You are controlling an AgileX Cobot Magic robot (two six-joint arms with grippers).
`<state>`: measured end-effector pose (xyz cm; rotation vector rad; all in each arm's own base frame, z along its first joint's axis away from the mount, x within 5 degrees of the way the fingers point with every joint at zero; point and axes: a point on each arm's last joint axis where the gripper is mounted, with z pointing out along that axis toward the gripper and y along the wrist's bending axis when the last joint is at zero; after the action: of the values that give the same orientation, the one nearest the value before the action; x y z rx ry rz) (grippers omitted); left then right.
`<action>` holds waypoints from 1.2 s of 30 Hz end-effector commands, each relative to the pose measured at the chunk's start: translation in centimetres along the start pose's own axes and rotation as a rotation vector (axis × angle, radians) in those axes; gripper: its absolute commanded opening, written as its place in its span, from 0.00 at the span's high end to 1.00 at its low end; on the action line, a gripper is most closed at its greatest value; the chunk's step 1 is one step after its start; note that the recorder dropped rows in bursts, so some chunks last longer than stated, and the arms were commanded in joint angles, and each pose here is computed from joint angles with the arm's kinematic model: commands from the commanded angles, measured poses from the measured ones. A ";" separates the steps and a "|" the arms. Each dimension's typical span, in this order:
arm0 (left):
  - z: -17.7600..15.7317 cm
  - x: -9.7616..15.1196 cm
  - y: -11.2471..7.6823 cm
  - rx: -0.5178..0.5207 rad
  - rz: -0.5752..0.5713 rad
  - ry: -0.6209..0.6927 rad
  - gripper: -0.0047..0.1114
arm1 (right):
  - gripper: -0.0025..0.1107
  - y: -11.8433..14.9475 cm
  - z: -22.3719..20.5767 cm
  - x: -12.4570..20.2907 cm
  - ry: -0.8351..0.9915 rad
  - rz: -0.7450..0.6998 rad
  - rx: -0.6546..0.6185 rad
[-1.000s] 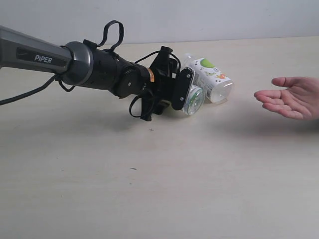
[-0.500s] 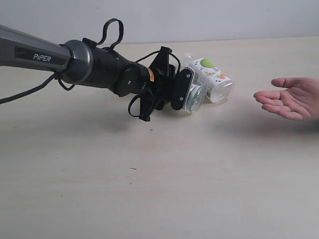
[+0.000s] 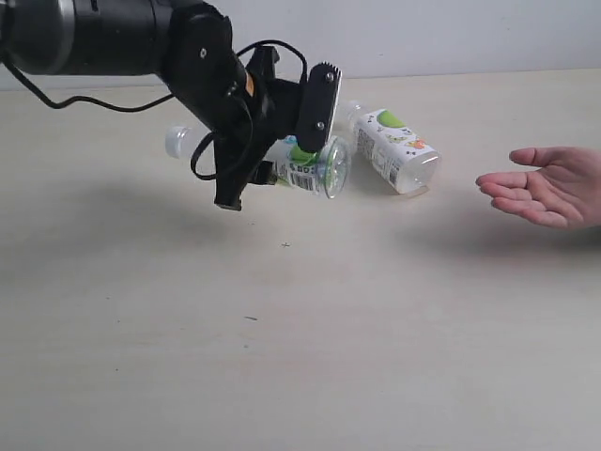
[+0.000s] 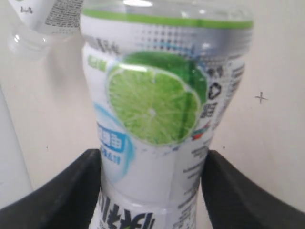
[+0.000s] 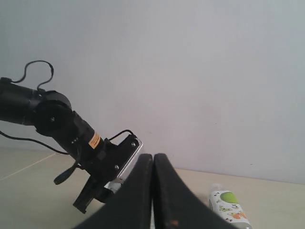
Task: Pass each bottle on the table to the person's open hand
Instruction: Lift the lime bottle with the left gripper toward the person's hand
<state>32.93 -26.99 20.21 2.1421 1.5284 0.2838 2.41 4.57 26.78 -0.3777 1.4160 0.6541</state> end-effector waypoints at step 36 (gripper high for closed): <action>-10.3 -11.4 2.4 0.255 -1.596 -0.593 0.96 | 0.98 0.0 0.0 0.1 -0.003 0.000 -0.002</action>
<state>25.65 -34.99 30.37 0.5325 2.3494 -0.8829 2.41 4.58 26.80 -0.3755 1.4152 0.6577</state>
